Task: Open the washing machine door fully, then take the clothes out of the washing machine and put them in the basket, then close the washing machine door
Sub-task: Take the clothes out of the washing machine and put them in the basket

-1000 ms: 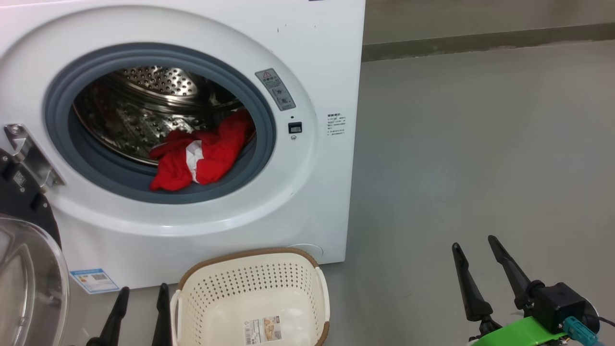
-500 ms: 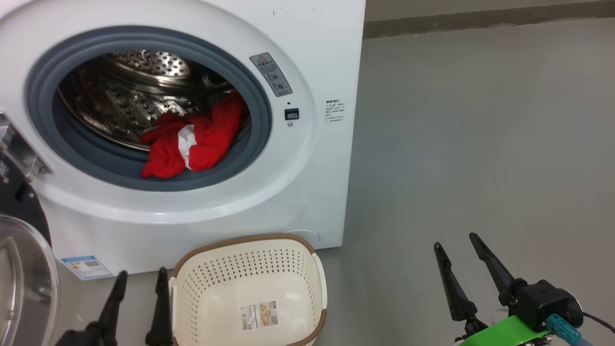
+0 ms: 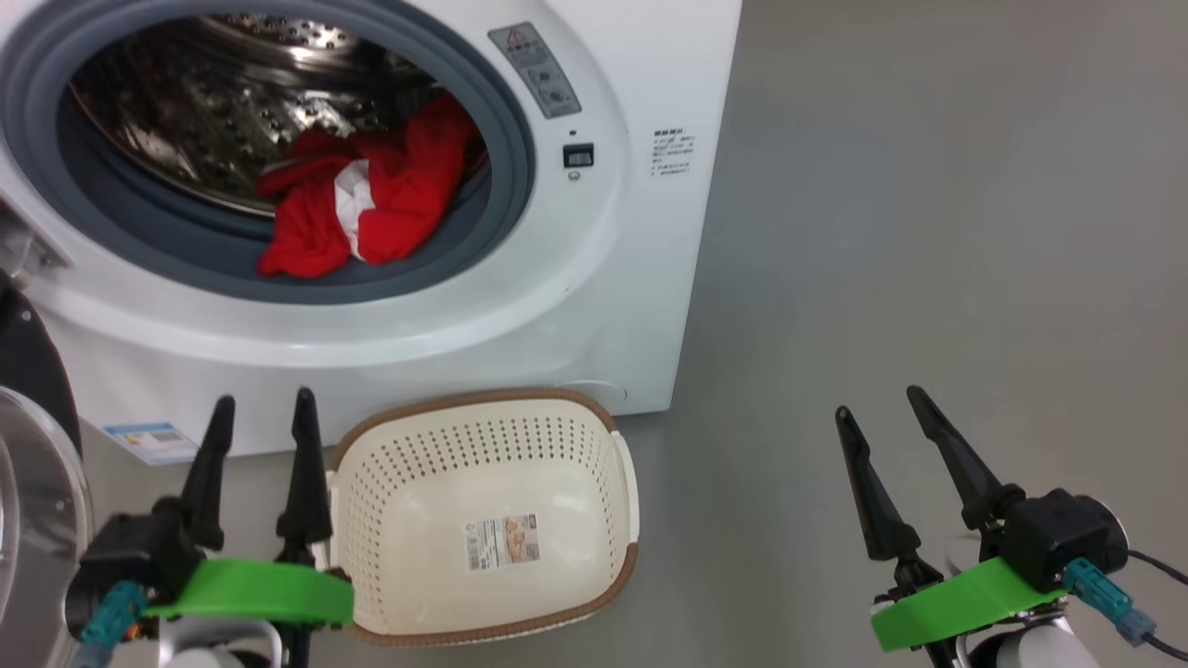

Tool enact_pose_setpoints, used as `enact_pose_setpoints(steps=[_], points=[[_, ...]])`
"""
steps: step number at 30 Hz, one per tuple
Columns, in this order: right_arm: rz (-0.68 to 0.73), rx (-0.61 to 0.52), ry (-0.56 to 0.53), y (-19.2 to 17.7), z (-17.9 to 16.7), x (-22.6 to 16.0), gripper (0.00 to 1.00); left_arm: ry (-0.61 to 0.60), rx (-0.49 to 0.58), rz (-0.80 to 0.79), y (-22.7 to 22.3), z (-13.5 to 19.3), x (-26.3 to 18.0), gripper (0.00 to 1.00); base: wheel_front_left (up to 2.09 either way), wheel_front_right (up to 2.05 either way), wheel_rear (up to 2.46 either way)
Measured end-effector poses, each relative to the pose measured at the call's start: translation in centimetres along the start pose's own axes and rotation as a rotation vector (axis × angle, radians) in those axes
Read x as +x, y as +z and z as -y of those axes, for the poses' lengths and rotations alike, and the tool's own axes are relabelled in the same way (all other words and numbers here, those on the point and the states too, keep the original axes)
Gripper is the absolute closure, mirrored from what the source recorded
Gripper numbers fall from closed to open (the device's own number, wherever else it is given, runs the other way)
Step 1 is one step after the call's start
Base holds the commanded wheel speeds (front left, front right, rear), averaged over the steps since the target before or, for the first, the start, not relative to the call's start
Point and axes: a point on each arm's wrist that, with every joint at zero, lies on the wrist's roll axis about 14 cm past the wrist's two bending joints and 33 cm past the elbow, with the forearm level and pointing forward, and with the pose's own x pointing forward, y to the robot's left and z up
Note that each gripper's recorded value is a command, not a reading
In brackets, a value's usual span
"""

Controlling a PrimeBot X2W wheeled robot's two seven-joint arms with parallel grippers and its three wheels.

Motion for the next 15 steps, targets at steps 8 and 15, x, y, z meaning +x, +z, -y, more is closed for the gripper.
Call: enact_pose_setpoints(steps=[8, 15], points=[[-0.024, 0.005, 0.017, -1.4, -0.1, 2.5, 0.0, 0.007, 0.004, 0.007, -0.2, 0.2, 4.5, 0.0, 0.0, 0.0, 0.0], [-0.045, 0.003, 0.039, -2.8, -0.4, 4.7, 0.0, 0.008, 0.042, 0.009, -0.8, 0.1, 8.4, 0.0, 0.0, 0.0, 0.0]])
